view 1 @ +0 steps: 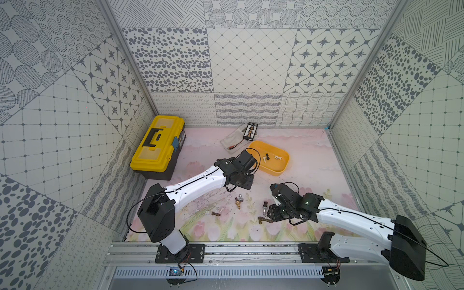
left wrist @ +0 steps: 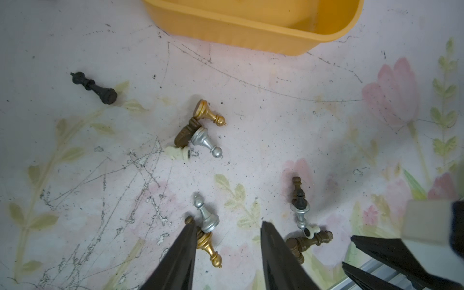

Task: Put the chess pieces into the storage box
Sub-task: Pick up the chess piece at the center of the board.

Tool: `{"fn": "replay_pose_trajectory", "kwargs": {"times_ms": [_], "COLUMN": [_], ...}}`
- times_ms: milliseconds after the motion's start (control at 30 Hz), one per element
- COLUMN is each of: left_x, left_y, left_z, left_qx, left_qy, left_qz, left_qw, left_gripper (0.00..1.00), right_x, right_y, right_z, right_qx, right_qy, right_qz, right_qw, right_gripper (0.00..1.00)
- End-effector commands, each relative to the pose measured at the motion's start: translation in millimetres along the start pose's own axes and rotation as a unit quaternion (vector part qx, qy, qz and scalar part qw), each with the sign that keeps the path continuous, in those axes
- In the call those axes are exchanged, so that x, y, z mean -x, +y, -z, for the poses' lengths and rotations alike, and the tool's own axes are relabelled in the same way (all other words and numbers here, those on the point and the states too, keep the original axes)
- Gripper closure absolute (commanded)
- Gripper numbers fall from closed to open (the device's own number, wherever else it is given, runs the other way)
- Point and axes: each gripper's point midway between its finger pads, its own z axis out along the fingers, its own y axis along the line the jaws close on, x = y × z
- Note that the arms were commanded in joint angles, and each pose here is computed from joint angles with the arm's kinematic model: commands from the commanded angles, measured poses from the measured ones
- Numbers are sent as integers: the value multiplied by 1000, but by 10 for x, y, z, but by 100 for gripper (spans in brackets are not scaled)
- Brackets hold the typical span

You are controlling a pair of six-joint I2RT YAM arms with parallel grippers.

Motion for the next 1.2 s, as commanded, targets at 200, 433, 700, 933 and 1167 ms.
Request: {"fn": "replay_pose_trajectory", "kwargs": {"times_ms": [200,433,700,933,1167], "left_x": [-343,-439,-496,-492,-517], "left_y": [-865,-913,-973,-905,-872], "left_z": [-380,-611,-816,-997,-1056], "left_qx": [-117,-113,-123,-100,-95], "left_qy": [71,110,128,124,124], "left_qz": [7,7,16,28,34], "left_qw": [991,987,984,987,987], "left_gripper": [53,52,55,62,80], "right_x": [114,208,241,205,288], "right_y": [-244,-346,-240,-183,-164], "right_z": [-14,51,-29,-150,-193], "right_qx": [69,81,113,132,136], "right_qy": [-49,-69,-60,-38,-48], "right_qz": [-148,-170,-179,-189,-192], "right_qw": [985,980,975,972,971], "right_gripper": [74,71,70,70,70]}}
